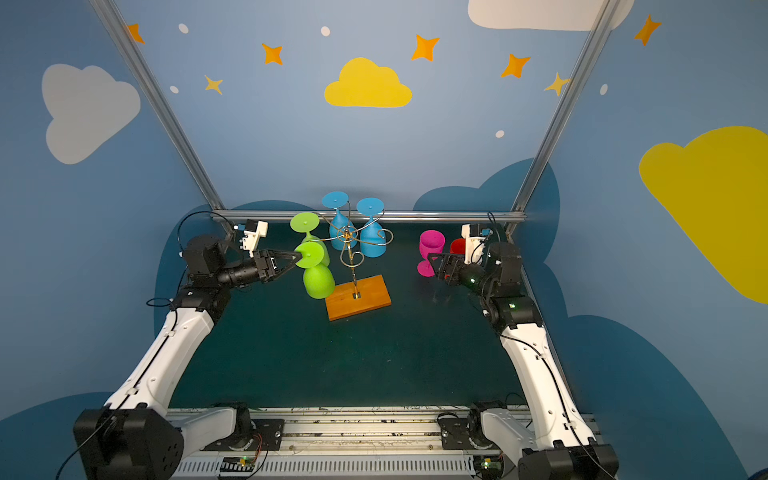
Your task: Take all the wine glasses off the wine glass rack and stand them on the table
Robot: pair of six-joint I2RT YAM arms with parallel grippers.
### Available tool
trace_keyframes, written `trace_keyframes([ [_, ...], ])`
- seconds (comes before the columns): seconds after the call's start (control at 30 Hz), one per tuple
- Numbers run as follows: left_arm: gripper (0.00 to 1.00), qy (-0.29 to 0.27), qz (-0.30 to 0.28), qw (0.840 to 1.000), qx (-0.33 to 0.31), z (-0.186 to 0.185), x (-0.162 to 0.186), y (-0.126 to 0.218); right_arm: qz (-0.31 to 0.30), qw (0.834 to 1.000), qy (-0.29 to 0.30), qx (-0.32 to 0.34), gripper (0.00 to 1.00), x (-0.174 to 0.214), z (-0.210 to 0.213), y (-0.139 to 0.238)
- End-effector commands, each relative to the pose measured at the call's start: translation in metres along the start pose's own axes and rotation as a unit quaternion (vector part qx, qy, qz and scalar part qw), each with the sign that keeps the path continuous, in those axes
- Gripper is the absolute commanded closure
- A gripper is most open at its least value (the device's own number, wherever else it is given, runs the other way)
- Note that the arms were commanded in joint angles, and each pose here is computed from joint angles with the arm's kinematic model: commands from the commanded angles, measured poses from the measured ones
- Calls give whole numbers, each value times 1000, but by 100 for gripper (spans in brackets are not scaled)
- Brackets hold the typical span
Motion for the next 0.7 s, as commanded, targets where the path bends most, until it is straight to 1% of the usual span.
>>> trace_keyframes([
  [0.0,67,-24,-4,1000,6,-11,-6,2,-6,1000,3,0,26,0,2,3],
  [0.2,73,-22,-4,1000,4,-11,-5,2,-5,1000,2,-1,26,0,2,2],
  [0.37,81,-25,-4,1000,4,-14,-6,3,-5,1000,0,1,26,1,2,3],
  [0.67,84,-18,-6,1000,-1,-17,-9,6,-4,1000,1,1,26,2,2,3],
])
Point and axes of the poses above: each gripper's point midway between its finger pads, its own y axis back along the fingers, its own z axis along the line the jaws close on, x = y × z, the point moved 4 cm from there along y, back along the fingers, and after that the axes turned 3 degrees about -y, right-handed, at the moved point
